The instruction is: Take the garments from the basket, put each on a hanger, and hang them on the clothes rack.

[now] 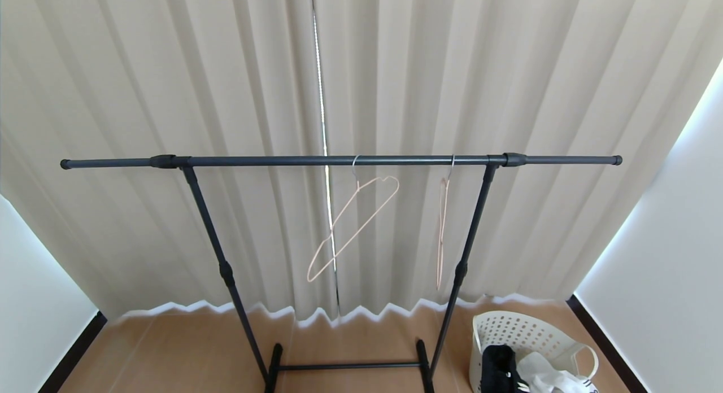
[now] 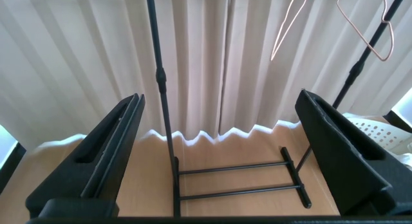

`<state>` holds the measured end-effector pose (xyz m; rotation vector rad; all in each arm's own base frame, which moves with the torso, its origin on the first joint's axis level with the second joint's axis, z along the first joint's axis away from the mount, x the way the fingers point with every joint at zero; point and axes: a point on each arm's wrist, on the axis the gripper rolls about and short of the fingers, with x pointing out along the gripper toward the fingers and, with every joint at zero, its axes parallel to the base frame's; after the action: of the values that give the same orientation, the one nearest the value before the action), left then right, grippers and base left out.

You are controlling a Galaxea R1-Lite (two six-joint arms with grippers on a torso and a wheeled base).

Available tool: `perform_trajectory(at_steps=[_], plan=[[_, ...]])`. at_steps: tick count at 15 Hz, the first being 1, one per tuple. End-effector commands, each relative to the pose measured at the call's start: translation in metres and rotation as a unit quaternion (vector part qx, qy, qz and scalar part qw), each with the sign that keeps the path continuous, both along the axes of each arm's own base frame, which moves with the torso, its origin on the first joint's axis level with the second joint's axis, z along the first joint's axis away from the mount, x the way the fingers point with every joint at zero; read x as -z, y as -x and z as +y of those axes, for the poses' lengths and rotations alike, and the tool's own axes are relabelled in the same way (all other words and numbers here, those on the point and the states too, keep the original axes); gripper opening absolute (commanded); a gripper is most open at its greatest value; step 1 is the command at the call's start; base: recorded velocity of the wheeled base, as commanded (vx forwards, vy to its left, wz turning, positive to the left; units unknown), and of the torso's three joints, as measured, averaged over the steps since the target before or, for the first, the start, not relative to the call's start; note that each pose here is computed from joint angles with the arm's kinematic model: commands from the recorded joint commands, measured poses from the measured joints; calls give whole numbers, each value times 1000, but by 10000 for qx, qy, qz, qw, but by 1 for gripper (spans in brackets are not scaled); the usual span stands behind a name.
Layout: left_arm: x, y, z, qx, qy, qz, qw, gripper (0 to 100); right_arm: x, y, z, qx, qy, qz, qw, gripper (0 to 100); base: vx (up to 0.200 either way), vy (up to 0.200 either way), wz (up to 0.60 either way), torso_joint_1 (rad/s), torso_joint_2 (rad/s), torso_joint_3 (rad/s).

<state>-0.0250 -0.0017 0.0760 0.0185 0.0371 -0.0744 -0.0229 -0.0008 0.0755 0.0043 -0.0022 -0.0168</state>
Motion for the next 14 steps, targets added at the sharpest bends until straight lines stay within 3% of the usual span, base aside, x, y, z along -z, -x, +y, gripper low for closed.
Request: perform_trajectory(at_steps=[1, 14], plan=[[0, 0, 0, -2, 0, 2, 10000, 100, 0, 0, 0, 0, -2, 3, 10000, 100, 0, 0, 0, -61, 154, 90], [0, 0, 0, -2, 0, 2, 10000, 100, 0, 0, 0, 0, -2, 3, 10000, 100, 0, 0, 0, -83, 185, 101]])
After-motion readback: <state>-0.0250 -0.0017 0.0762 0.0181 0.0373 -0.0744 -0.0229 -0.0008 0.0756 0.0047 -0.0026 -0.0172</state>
